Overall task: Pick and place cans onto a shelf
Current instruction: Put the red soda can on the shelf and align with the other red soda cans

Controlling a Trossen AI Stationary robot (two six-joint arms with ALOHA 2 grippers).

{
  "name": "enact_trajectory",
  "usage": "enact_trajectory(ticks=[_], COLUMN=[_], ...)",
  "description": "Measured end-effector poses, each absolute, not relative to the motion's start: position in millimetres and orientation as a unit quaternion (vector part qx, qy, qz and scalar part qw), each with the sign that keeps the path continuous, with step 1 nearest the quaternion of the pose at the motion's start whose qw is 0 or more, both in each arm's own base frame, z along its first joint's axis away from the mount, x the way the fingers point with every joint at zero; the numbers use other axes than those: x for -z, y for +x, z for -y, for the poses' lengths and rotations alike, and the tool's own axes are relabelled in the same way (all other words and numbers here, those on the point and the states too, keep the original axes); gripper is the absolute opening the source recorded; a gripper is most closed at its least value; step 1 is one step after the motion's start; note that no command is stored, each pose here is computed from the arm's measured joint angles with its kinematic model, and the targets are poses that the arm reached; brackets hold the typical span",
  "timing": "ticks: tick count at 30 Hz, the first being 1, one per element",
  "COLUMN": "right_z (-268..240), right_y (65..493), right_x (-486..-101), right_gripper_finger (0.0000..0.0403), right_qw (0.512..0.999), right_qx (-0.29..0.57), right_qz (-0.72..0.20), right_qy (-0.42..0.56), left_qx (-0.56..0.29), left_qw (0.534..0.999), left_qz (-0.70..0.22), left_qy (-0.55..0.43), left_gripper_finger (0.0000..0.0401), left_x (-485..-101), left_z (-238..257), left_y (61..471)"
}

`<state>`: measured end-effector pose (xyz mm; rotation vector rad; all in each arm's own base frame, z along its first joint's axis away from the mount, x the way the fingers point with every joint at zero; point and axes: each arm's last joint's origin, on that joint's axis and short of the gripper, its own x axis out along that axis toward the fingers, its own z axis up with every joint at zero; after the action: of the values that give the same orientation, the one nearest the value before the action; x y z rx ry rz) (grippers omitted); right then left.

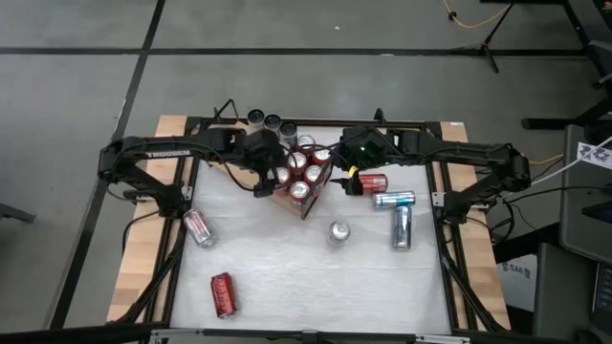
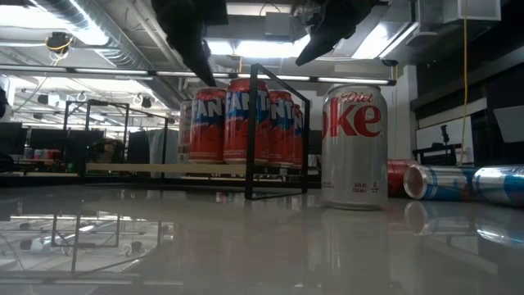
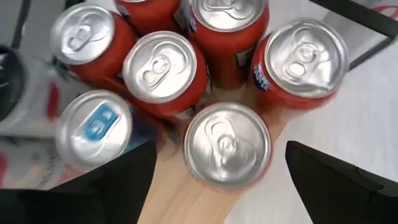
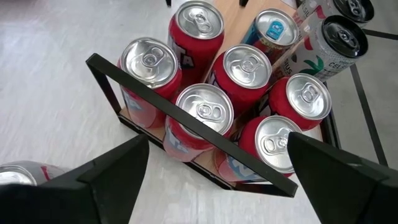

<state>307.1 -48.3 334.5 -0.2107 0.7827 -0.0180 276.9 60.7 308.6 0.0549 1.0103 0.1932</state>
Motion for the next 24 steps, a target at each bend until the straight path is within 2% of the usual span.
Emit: enact_trajectory(ticks=[5,10,17,24], right_z=[48.3,48.2,48.2,48.2], right_y=[307.0,306.9,306.9,306.9], right_x=[-334.5,-334.3,-334.3,-334.2], right_gripper_finger=[0.0372,0.0372,0.0372,0.0372], right_qw=[0.919,0.919,0.919,0.918], right_qx=[0.009,0.008,0.008,0.008], right_qz=[-0.381,-0.382,-0.382,-0.382], right_qy=[-0.103,-0.103,-0.103,-0.102], left_qx=[-0.121,-0.191,-0.205,-0.212], left_qw=[0.871,0.844,0.812,0.829], left_qz=[-0.476,-0.5,-0.535,-0.503], left_qy=[0.015,-0.046,-0.109,-0.122], left_gripper_finger=[0.0346,0.0346,0.0346,0.0346], left_x=[-322.7,-321.6,-278.6,-244.7], left_z=[-58.1,-57.7,-53.6,-54.5], left_y=[259.0,246.6,242.1,246.4])
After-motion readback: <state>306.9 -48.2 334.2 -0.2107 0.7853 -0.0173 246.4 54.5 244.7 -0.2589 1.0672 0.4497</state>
